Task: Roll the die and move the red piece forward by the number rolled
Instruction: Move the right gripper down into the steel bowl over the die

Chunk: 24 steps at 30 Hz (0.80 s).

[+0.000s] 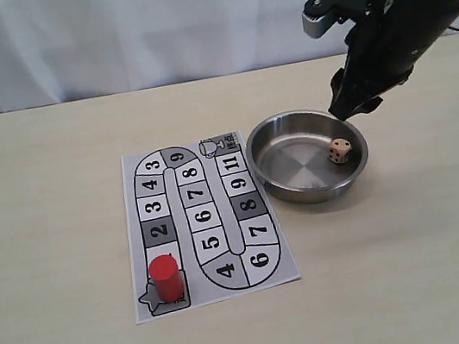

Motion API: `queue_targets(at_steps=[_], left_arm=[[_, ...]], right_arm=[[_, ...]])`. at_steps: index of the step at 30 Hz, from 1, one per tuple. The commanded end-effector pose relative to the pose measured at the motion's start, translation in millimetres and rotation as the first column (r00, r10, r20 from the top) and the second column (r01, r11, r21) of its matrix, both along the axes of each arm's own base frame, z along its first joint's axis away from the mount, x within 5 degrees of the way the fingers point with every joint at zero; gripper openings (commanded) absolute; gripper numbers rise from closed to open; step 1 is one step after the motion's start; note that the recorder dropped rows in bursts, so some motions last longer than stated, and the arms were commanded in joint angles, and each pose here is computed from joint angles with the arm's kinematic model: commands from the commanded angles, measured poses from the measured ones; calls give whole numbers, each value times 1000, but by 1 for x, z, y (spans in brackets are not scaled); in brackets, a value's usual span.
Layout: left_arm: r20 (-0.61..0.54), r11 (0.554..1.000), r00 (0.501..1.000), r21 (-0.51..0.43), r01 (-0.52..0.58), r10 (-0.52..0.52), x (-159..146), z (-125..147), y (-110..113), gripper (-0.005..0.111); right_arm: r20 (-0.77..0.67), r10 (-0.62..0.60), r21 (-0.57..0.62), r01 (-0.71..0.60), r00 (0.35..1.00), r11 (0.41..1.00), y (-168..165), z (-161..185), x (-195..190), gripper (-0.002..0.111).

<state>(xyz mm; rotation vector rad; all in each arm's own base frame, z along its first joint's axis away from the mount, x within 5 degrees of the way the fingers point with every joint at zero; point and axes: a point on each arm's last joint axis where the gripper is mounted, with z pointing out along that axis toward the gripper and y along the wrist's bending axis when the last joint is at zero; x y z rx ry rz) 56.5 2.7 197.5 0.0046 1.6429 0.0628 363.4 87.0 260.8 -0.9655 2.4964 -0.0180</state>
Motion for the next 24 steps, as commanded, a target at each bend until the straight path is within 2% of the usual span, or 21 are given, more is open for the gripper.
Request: queue_targets(at_steps=[1,5,9,14,17,24], left_arm=[[18,1000,1000,-3,1,-1,0,3,0,0],[18,1000,1000,-3,1,-1,0,3,0,0],[18,1000,1000,-3,1,-1,0,3,0,0],[18,1000,1000,-3,1,-1,0,3,0,0],[18,1000,1000,-3,1,-1,0,3,0,0],[16,1000,1000,-3,1,-1,0,3,0,0]], right_arm=[[-55,43,-41,-45,998,998,4,-17,19,59],[-76,62,-48,-66,995,997,8,-31,37,61],[-118,137,-81,-147,983,986,11,-47,48,61],[-108,139,-83,-148,984,985,13,-65,57,61],[-119,109,-74,-118,987,990,13,-72,59,61],[-128,-43,-32,39,991,999,14,-88,65,61]])
